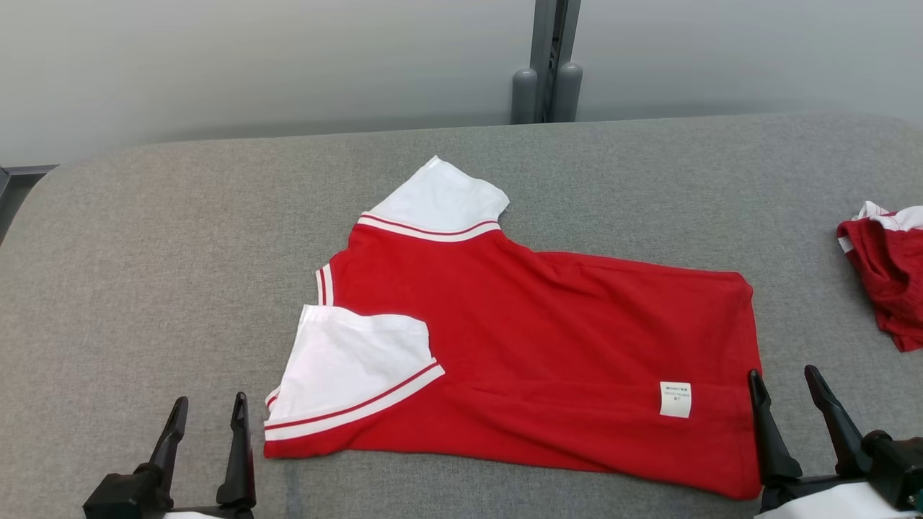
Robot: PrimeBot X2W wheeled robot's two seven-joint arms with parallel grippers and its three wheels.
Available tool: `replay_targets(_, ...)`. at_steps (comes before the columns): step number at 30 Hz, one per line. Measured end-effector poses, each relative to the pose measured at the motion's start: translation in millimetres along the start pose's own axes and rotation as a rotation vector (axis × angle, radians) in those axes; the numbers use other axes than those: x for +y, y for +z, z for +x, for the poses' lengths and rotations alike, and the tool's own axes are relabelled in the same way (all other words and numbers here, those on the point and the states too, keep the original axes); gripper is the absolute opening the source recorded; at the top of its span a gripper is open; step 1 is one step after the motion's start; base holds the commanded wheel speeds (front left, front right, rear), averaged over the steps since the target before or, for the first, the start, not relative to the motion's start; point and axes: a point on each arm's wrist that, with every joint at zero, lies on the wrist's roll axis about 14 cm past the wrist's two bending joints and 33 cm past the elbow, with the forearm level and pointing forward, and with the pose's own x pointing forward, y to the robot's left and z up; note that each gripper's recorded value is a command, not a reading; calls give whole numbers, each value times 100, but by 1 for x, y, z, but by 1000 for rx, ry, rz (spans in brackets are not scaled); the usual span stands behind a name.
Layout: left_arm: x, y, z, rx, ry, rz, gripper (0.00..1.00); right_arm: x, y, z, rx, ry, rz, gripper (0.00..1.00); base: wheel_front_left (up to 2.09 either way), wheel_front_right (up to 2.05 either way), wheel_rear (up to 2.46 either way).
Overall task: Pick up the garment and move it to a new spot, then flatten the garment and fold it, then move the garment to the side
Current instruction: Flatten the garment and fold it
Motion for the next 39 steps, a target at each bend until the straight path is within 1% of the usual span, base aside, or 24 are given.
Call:
replay_targets(5, -3, -4, 2, 23, -13, 1, 100, 0, -2, 2, 4, -1, 9, 100, 0, 0, 0)
replay_targets(8, -11, -12, 6, 65, -51, -4, 100, 0, -4, 4, 10, -2, 13, 100, 0, 0, 0)
replay_targets(12, -26, -39, 10, 198, -126, -22, 100, 3, -7, 10, 19, 8, 17, 100, 0, 0, 0)
replay_targets(16, -33, -71, 9, 347, -173, -11, 100, 4, -12, 14, 34, 9, 22, 100, 0, 0, 0)
replay_targets(21, -34, -102, 10, 491, -183, -31, 100, -1, -20, 15, 54, -9, 30, 100, 0, 0, 0)
replay_targets(26, -33, -108, 22, 519, -170, -34, 100, -9, -26, 14, 73, -35, 32, 100, 0, 0, 0)
replay_targets(31, -36, -109, 28, 524, -188, -36, 100, -17, -45, 7, 143, -67, 39, 100, 0, 0, 0)
replay_targets(34, -37, -110, 30, 522, -196, -37, 100, -19, -62, -1, 198, -81, 47, 100, 0, 0, 0)
replay_targets(38, -38, -110, 32, 518, -195, -47, 100, -18, -94, -20, 306, -101, 83, 100, 0, 0, 0)
replay_targets(39, -38, -112, 33, 519, -196, -51, 38, -15, -110, -29, 358, -109, 114, 100, 0, 0, 0)
